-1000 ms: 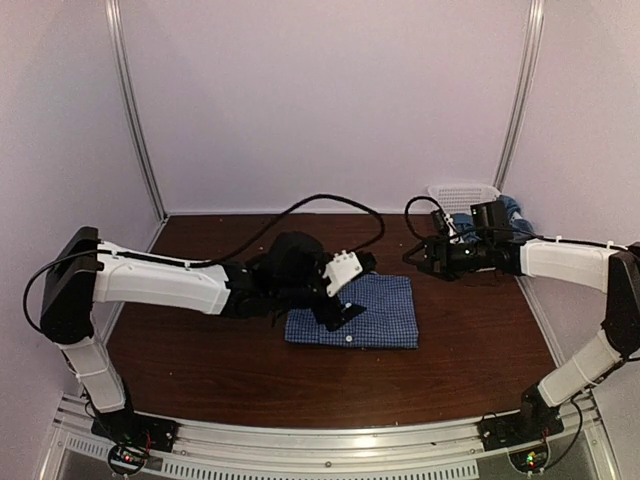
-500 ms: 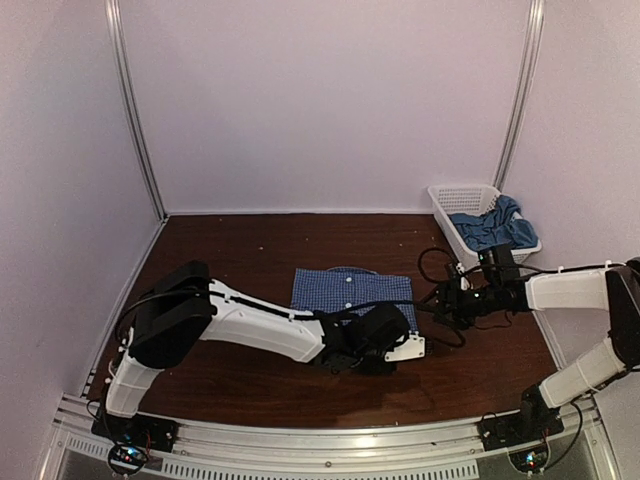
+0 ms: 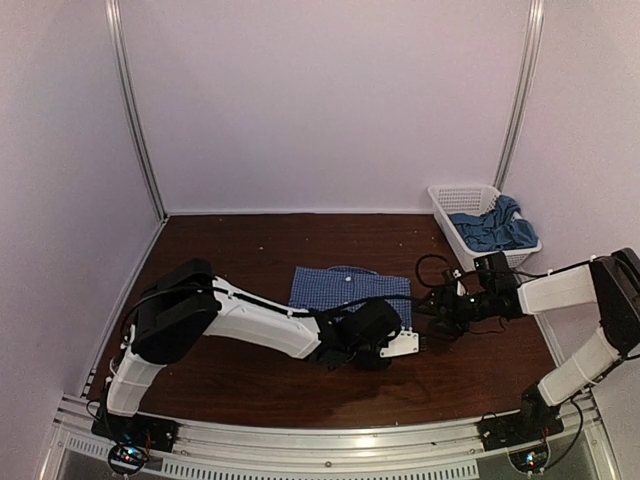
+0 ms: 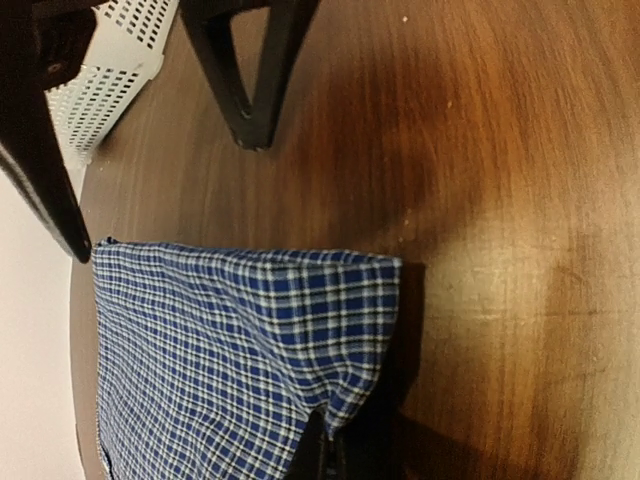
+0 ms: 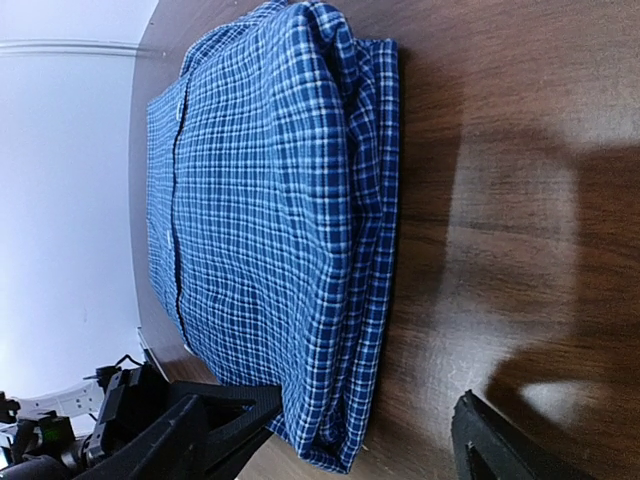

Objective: Fold and stack the mixed laundry pile
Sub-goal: Pick up the square-folded shirt from the center of the board, then pass from the left arm to the right

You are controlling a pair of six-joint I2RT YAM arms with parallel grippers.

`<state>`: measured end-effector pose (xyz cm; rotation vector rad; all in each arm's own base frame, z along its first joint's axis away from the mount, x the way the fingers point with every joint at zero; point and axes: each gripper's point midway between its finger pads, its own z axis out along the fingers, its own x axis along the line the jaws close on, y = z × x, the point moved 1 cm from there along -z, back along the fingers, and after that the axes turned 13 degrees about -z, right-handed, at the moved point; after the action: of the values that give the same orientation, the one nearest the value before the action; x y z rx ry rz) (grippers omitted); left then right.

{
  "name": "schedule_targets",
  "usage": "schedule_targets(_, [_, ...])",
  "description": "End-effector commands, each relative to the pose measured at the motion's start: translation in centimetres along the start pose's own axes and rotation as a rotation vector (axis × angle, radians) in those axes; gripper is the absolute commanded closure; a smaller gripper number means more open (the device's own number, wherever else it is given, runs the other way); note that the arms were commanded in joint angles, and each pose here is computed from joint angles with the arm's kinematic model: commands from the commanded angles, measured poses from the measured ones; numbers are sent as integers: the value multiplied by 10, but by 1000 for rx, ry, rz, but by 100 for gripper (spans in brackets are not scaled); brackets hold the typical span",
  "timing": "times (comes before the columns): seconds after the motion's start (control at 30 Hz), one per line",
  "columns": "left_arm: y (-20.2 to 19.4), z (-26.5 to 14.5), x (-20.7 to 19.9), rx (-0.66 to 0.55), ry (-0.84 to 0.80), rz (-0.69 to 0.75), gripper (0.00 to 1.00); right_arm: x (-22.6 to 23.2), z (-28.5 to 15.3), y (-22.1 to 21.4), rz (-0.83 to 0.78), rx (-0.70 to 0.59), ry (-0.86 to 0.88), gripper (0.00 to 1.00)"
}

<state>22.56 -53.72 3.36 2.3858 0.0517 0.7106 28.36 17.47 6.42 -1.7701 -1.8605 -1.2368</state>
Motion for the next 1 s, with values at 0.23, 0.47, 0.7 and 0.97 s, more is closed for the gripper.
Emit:
schedule_targets(0.23, [46,-35,44,-204,-21,-193,100,20,15,5,52,-12,118,11])
schedule_targets(0.47, [49,-44,47,-233,-20,-203,100,20,34,22,101,-57,129,17])
schedule_targets(0.7, [49,-50,47,-249,-25,-198,100,18,60,35,187,-68,203,36])
schedule_targets(0.97, [45,-57,49,-261,-4,-188,100,17,80,36,273,-53,297,50])
